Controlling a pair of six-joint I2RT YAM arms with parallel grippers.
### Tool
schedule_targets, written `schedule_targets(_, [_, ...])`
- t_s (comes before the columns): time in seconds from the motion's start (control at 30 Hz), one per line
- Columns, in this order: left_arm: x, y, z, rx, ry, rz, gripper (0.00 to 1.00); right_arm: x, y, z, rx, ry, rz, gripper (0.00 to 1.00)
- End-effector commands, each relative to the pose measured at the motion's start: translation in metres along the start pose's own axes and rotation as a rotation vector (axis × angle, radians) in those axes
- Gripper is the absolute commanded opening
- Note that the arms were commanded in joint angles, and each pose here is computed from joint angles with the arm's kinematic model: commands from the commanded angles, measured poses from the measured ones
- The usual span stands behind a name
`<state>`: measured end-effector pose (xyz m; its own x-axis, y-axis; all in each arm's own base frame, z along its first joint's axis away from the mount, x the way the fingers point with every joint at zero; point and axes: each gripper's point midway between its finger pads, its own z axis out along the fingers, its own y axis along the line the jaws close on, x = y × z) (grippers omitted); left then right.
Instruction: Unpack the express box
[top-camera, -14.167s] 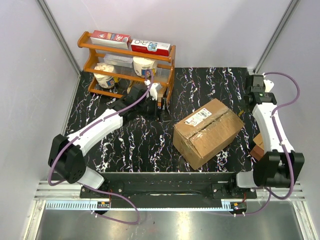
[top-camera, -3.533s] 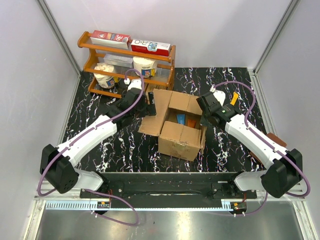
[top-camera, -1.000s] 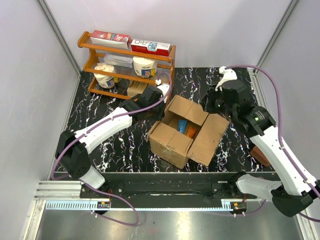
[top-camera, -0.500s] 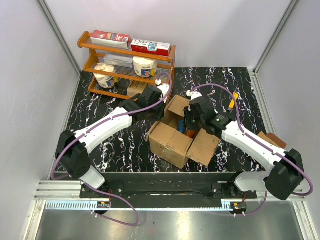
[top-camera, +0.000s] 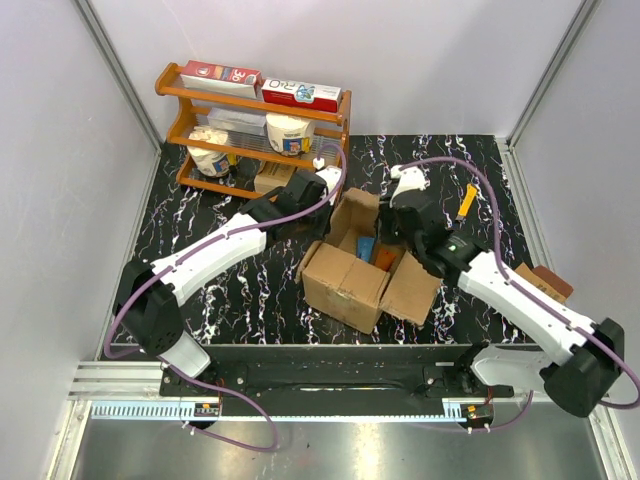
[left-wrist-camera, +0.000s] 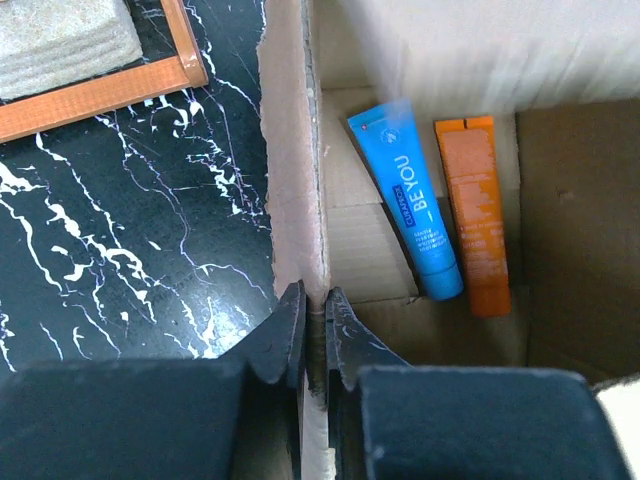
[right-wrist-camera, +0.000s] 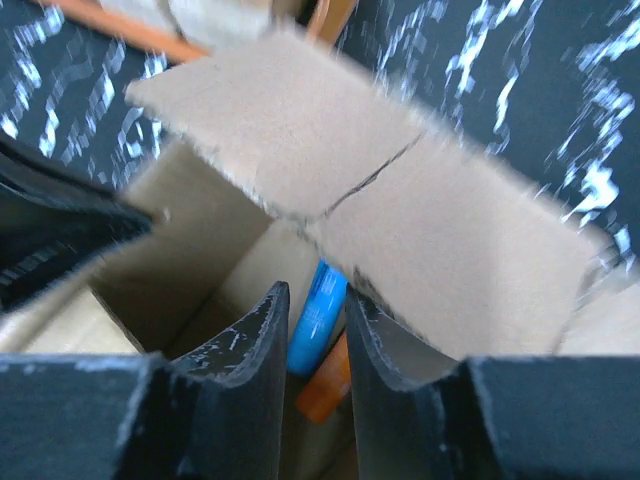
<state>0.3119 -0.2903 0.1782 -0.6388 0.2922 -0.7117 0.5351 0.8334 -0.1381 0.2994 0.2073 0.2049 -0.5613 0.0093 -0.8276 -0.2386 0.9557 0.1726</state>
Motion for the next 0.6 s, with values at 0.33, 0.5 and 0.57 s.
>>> schedule_targets(0.33, [-0.014,-0.012,-0.011,0.059,-0.020,0.043,0.00,-0.080,-0.029,-0.002,0.122,-0.140,-0.255,0.63])
schedule_targets(0.5, [-0.014,-0.011,-0.013,0.057,-0.022,0.039,0.00,-0.090,-0.006,-0.014,-0.021,-0.159,-0.241,0.61])
schedule_targets(0.57, [-0.014,-0.011,-0.012,0.058,-0.020,0.039,0.00,-0.093,0.005,-0.024,-0.084,-0.167,-0.224,0.49])
